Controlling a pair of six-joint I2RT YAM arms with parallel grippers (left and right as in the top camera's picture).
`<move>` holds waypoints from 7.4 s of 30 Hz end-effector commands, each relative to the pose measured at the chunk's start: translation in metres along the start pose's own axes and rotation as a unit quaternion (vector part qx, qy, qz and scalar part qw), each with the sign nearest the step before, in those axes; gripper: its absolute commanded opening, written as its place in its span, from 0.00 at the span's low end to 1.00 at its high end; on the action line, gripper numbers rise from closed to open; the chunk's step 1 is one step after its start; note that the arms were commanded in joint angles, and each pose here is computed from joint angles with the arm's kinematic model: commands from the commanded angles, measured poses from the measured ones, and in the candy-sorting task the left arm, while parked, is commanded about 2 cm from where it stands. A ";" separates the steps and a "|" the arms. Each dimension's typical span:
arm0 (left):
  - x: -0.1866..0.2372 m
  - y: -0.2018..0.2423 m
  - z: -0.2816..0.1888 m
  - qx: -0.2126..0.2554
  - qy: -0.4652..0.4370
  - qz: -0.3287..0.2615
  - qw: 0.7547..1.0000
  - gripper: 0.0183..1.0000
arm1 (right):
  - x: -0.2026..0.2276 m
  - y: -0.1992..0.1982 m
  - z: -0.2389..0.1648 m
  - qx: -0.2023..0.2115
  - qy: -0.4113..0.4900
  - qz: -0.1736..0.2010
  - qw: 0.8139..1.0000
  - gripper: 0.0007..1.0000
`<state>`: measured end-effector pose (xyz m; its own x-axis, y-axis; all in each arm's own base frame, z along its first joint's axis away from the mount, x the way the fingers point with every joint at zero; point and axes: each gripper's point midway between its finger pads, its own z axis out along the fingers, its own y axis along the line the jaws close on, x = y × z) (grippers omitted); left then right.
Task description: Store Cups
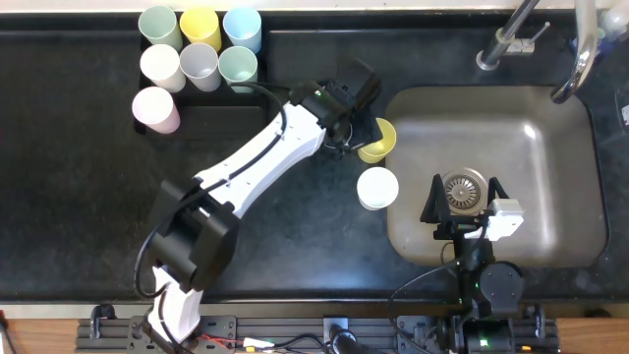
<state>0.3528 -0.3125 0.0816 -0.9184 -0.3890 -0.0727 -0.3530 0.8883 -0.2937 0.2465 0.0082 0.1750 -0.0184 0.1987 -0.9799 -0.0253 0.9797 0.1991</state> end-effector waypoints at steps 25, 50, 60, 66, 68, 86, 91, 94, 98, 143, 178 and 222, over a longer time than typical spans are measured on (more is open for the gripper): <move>-0.141 0.173 -0.173 -0.105 -0.137 -0.256 0.951 0.02 | 0.003 -0.001 0.000 0.000 -0.001 0.002 1.000 1.00; -0.161 0.253 -0.103 -0.142 -0.076 -0.349 0.923 0.02 | 0.003 -0.001 0.000 0.000 -0.001 0.002 1.000 1.00; -0.167 0.255 -0.086 -0.147 -0.072 -0.349 0.923 0.02 | 0.003 -0.001 0.000 0.000 -0.001 0.002 1.000 1.00; -0.169 0.256 -0.080 -0.148 -0.071 -0.349 0.922 0.02 | 0.003 -0.001 0.000 0.000 -0.001 0.002 1.000 1.00; -0.169 0.256 -0.080 -0.148 -0.071 -0.349 0.922 0.02 | 0.003 -0.001 0.000 0.000 -0.001 0.002 1.000 1.00; -0.151 0.239 -0.162 -0.099 -0.122 -0.336 0.929 1.00 | 0.003 -0.001 0.000 0.000 -0.001 0.002 1.000 1.00; -0.094 0.232 -0.234 -0.084 -0.150 -0.306 0.936 1.00 | 0.003 -0.001 0.000 0.000 -0.001 0.002 1.000 1.00; -0.047 0.243 -0.264 -0.114 -0.171 -0.225 0.953 1.00 | 0.003 -0.001 0.000 0.000 -0.001 0.002 1.000 1.00; 0.005 0.258 -0.245 -0.113 -0.168 -0.070 0.977 1.00 | 0.003 -0.001 0.000 0.000 -0.001 0.002 1.000 1.00; -0.022 0.280 -0.164 0.052 -0.606 0.240 0.757 1.00 | 0.003 -0.001 0.000 0.000 -0.001 0.002 1.000 1.00; -0.022 0.280 -0.164 0.051 -0.607 0.242 0.756 1.00 | 0.003 -0.001 0.000 0.000 -0.001 0.002 1.000 1.00; -0.022 0.280 -0.164 0.051 -0.607 0.242 0.756 1.00 | 0.076 0.071 0.036 -0.140 0.670 -0.233 0.691 1.00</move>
<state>0.2455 -0.0158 0.1569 -0.0810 -0.0113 -0.9966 0.0440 0.9989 -0.0149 0.2698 0.0878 0.1132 -0.8639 -0.4996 -0.0644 -0.5016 0.8649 0.0197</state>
